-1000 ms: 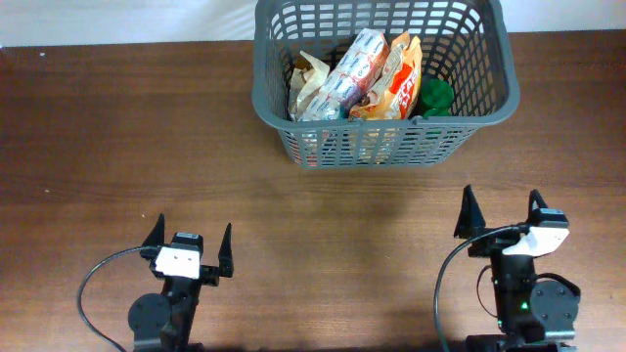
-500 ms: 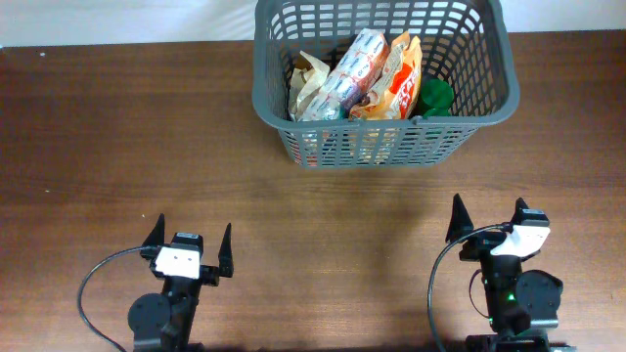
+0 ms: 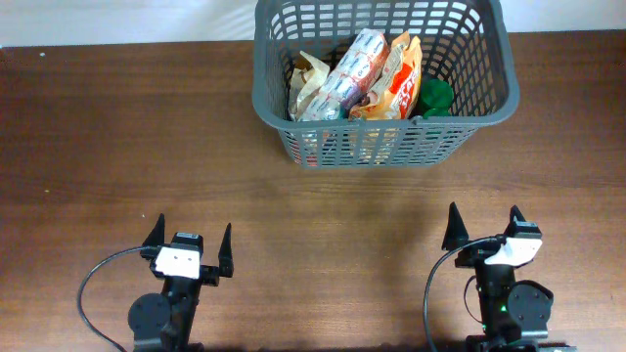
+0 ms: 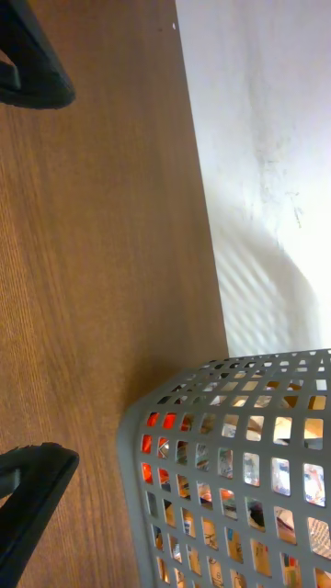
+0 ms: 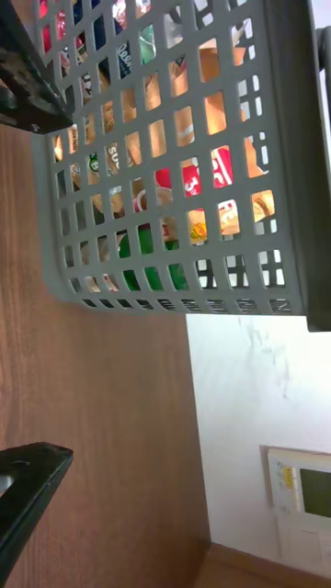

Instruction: Pack container

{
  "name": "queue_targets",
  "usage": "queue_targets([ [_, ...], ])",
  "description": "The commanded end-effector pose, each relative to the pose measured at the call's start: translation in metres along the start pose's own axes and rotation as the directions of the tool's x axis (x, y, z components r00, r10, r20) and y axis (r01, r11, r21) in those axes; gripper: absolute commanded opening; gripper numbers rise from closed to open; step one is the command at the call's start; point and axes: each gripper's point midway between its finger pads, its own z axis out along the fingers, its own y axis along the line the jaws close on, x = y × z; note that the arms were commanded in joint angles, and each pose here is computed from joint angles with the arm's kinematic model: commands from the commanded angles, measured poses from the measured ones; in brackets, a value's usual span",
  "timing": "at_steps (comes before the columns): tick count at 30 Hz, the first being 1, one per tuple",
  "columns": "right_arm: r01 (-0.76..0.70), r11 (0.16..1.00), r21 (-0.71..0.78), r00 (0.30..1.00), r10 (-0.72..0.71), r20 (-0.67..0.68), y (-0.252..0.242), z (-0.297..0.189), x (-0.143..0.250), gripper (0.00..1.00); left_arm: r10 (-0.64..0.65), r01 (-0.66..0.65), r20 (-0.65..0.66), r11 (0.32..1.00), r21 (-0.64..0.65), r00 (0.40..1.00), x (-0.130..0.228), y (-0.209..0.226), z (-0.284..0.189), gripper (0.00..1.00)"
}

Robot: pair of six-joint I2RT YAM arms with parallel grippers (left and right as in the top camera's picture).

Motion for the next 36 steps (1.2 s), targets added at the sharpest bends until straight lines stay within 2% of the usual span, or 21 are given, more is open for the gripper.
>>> queue_targets([
  [1, 0.001, 1.0, -0.018, 1.0, -0.001, -0.014, 0.0031, 0.0011, 0.0103, 0.99, 0.016, -0.016, -0.002, 1.0, -0.005, 1.0, 0.0038, 0.0005, 0.0008, 0.99],
  [4, 0.002, 1.0, -0.016, 0.999, -0.002, -0.04, 0.0022, 0.0016, 0.0191, 0.99, 0.016, -0.016, -0.002, 1.0, -0.006, 1.0, 0.0038, 0.0006, 0.0008, 0.99],
  [36, 0.002, 1.0, -0.019, 0.999, -0.002, -0.041, 0.0027, 0.0016, 0.0193, 0.99, 0.016, -0.016, -0.002, 1.0, -0.006, 1.0, 0.0038, 0.0006, 0.0008, 0.99],
])
